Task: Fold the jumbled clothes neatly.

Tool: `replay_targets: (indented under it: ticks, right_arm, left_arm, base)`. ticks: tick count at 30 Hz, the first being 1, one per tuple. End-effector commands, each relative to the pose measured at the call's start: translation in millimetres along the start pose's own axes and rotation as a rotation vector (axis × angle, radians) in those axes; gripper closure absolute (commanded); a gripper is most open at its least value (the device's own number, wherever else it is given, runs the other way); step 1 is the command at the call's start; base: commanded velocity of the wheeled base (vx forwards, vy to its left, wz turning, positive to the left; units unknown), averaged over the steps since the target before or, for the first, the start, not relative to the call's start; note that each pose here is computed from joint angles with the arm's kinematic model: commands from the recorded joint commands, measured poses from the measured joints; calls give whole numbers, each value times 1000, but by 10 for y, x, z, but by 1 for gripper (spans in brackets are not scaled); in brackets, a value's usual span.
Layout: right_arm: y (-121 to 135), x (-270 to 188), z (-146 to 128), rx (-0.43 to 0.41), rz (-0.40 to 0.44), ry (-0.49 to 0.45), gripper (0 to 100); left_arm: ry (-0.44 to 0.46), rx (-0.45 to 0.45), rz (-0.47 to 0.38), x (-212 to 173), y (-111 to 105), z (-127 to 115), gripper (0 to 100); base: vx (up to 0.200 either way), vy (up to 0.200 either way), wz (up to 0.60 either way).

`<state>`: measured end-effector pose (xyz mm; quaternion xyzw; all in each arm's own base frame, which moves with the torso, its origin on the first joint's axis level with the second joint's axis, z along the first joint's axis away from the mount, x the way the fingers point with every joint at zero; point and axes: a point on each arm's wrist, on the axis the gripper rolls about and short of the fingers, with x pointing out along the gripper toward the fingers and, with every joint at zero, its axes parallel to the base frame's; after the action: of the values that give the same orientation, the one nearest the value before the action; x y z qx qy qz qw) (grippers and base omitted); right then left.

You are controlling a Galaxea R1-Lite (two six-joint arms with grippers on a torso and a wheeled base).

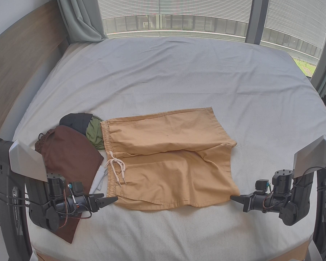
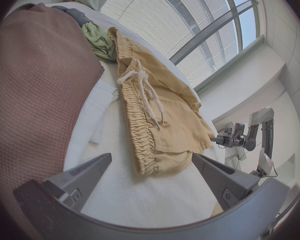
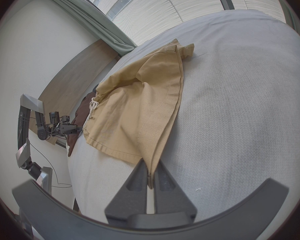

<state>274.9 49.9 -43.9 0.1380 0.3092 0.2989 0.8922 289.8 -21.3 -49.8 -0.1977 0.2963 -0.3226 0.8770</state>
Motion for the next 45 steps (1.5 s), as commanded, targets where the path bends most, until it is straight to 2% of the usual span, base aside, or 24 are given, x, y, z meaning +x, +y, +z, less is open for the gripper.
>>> replay_targets:
  ticks: [1,17,18,32,39,45]
  right_arm:
    - [-4,3,0,1,0,-1,100]
    - [-14,-3,2,3,-3,-3,100]
    - [-18,-6,3,3,-5,-3,100]
    - [20,-67,-31,10,-5,16,100]
    - [-28,-190,-101,-40,-36,40,100]
    - [41,-329,-117,-45,-43,54,100]
  left_arm:
    - [12,-35,-6,95,-26,-28,0]
    - [10,-55,-21,229,-108,-5,0]
    - [10,-58,-12,238,-102,-14,100]
    - [-5,-54,7,215,-57,5,100]
    - [1,-60,22,67,-109,3,100]
    - [18,-73,25,-13,-134,-39,100]
  base:
    - [0,0,0]
    - [0,0,0]
    - [0,0,0]
    - [0,0,0]
    - [0,0,0]
    - [0,0,0]
